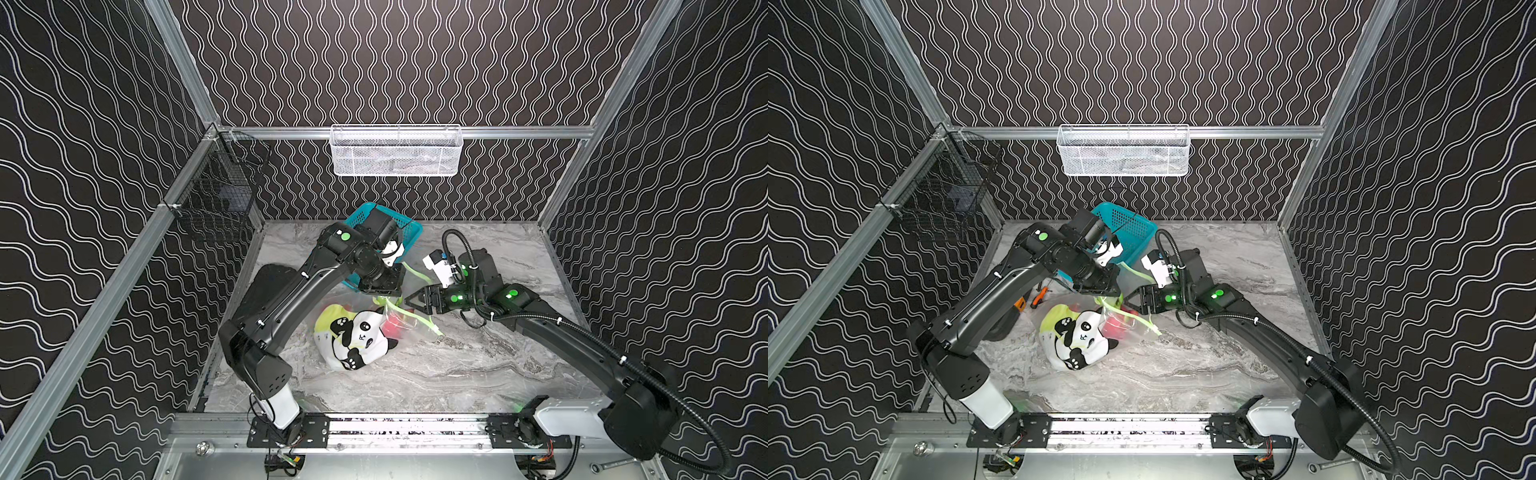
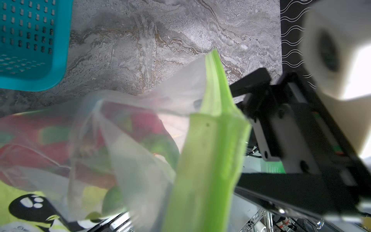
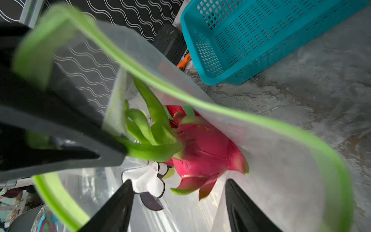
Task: Open the zip-top bag and take out the dragon fruit
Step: Pick up the dragon fruit from the zipper food storage bag.
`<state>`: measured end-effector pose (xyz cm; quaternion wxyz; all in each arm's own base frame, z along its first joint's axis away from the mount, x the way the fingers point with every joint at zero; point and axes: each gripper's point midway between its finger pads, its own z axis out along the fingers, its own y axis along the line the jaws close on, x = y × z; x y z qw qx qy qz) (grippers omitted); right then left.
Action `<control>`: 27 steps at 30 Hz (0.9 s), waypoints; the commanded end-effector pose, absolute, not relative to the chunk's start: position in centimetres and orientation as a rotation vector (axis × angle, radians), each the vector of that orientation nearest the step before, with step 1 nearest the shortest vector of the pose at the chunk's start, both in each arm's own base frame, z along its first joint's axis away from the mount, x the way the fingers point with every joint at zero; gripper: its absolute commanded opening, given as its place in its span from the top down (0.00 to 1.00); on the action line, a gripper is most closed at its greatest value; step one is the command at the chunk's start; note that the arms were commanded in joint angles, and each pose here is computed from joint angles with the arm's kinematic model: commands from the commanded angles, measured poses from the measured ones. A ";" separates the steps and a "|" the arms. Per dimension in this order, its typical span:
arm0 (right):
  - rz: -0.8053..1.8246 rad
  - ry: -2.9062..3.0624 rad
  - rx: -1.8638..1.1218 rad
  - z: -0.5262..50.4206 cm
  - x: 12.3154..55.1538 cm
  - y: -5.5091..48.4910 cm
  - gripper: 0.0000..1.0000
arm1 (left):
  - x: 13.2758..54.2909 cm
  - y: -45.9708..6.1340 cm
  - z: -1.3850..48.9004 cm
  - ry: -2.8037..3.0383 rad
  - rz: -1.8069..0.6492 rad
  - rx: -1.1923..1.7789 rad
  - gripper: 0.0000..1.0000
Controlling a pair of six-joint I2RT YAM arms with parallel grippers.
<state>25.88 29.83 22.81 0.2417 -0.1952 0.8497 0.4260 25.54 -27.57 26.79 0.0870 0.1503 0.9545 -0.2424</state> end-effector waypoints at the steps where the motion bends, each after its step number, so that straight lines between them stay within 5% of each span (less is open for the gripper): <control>1: 1.224 2.264 -0.616 23.7 25.6 31.4 0.25 | 25.3 -28.1 27.7 2.815 -0.779 0.470 1.00; 14: 1.121 2.225 -0.712 21.0 26.5 35.1 0.20 | 24.7 -27.9 28.4 2.803 -0.807 0.468 1.00; 17: 1.102 2.219 -0.686 20.7 27.2 35.2 0.30 | 24.4 -27.5 28.5 2.809 -0.794 0.464 1.00; 23: 1.150 2.188 -0.711 21.4 26.7 35.6 0.73 | 24.0 -26.9 28.8 2.811 -0.773 0.476 1.00; 27: 1.143 2.162 -0.728 22.2 26.2 35.4 0.87 | 24.0 -26.4 28.7 2.809 -0.742 0.477 0.81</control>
